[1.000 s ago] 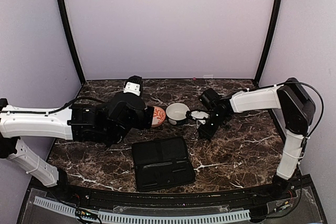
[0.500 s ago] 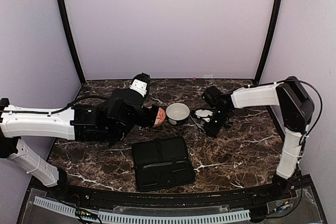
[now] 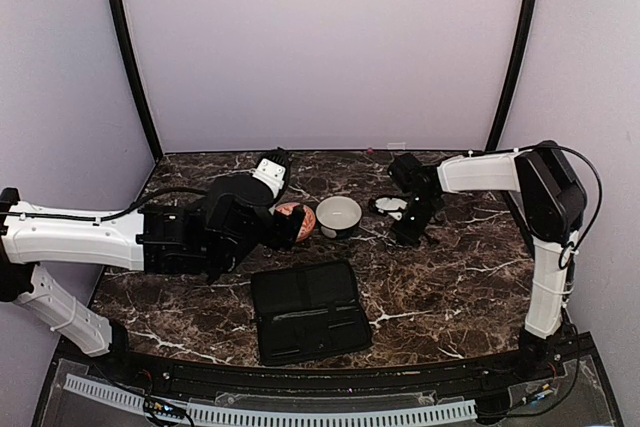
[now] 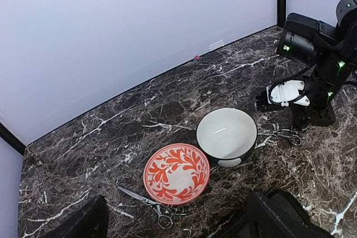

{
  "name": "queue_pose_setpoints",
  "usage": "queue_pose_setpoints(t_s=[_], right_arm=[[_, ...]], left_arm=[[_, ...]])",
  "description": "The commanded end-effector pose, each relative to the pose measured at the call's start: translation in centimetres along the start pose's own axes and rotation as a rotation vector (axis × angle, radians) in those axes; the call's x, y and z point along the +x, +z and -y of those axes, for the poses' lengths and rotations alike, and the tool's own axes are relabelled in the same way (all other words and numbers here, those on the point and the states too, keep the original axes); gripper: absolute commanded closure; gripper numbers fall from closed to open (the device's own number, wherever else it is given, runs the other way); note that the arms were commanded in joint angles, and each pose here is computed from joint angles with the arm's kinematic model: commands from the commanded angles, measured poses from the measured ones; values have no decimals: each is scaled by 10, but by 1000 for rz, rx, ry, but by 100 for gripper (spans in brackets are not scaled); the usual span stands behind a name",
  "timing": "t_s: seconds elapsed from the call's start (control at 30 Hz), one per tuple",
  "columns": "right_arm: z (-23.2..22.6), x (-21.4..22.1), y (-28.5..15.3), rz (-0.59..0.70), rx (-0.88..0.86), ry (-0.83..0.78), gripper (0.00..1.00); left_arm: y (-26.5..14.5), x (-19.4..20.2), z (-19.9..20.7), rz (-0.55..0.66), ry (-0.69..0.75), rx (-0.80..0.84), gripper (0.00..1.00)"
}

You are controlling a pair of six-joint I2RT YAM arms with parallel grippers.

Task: Sort the hair-cutting tools

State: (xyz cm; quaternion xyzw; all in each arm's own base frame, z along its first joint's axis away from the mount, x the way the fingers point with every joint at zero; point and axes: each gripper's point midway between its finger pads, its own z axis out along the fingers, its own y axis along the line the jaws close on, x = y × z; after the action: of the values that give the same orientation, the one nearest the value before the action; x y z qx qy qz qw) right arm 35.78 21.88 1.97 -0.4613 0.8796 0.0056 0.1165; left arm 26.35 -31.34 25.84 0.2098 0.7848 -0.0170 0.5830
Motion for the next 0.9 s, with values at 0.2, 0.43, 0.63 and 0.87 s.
queue_pose_setpoints(t_s=[0.2,0.43,0.63,0.87], right_arm=[[-28,34,-6,-47,-92,-163,100],[-48,61,-23,-33,-142,-272,100],[-67,71,-32,-8,-220,-360,100],[-73,66,-47,52,-215,-414,100]], left_arm=[[-5,5,-14,15,-55,5,12],[-2,4,-21,6,-119,28,13],[1,7,-22,-1,-113,25,12],[2,11,-20,-12,-127,29,13]])
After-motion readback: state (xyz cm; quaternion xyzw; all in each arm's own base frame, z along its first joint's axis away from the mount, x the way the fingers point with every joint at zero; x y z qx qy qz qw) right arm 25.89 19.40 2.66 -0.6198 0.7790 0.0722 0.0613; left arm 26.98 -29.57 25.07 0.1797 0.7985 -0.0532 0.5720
